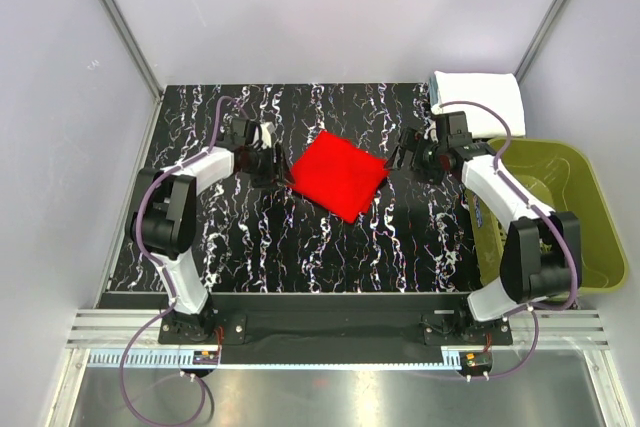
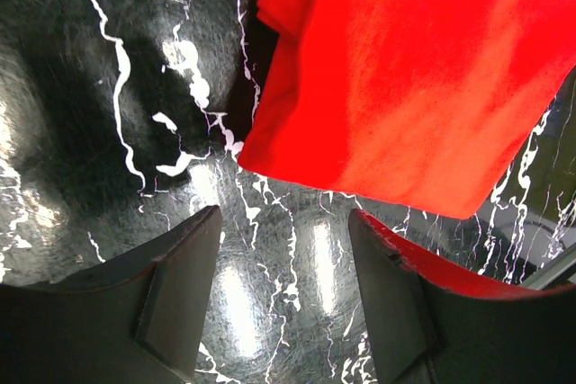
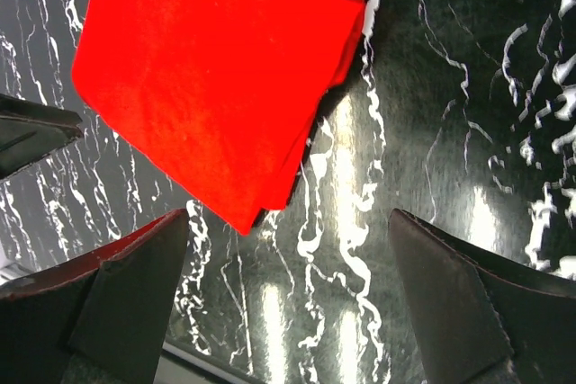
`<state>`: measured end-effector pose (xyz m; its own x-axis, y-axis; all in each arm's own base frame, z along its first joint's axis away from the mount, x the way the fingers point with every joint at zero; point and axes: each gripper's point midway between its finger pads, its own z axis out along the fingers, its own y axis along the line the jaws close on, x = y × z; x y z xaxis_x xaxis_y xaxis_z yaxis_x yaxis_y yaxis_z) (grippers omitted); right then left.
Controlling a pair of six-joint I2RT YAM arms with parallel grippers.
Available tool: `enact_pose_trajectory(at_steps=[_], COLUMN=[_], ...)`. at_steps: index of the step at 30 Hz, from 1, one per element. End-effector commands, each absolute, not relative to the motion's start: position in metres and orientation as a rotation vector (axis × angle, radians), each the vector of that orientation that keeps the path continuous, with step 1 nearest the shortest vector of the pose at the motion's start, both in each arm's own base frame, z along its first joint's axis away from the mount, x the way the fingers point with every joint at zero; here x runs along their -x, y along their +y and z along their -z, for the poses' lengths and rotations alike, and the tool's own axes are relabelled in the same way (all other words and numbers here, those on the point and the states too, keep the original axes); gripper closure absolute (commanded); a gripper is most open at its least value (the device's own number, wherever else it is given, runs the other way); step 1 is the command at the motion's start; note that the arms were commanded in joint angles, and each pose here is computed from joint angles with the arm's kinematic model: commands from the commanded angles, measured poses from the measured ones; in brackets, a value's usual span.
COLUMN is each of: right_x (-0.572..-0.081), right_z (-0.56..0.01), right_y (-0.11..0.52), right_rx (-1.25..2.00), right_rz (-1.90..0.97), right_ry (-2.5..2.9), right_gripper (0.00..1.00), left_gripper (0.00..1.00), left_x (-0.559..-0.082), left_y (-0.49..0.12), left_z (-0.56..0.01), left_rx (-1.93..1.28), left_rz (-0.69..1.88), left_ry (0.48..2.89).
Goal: Fold and stack the t-shirts
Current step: Neatly place the folded tshirt to the corner
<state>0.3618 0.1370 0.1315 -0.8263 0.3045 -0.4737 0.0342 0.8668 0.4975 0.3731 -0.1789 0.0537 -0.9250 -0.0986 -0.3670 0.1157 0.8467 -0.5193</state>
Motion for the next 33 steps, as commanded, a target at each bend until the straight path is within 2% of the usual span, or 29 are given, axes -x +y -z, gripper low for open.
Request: enact_pose_trajectory(at_steps=[1, 4, 9, 18, 23, 33], right_x=[-0.376, -0.380, -0.404, -0.436, -0.449, -0.453], right_z=[-0.127, -0.112, -0.099, -0.056, -0.031, -0.009], right_y=[0.143, 0.153, 0.163, 0.167, 0.176, 0.169], right_rx=[-0.149, -0.133, -0.135, -0.290, -0.283, -0.273], right_rz=[-0.672, -0.737, -0.785, -0.792, -0.836, -0.771], right_ry=[2.433, 2.436, 2.434, 2.414, 2.422, 2.450], right_gripper=[0.00, 0.00, 0.00, 0.00, 0.00, 0.01], left_gripper=[0.40, 0.47, 0.54, 0.48, 0.48, 0.48], left_x=[-0.365, -0.353, -0.352, -0.369, -0.390, -0.414], left_y=[-0.188, -0.185, -0.183, -0.181, -0.199, -0.227], left_z=[-0.056, -0.042, -0.030, -0.072, -0.111, -0.069], left_rx=[-0.011, 0.008, 0.044, 0.107, 0.068, 0.079], left_rz=[0.850, 0.823, 0.800, 0.771, 0.889, 1.072], left_ry=[2.623, 2.659, 2.687, 2.566, 2.423, 2.437])
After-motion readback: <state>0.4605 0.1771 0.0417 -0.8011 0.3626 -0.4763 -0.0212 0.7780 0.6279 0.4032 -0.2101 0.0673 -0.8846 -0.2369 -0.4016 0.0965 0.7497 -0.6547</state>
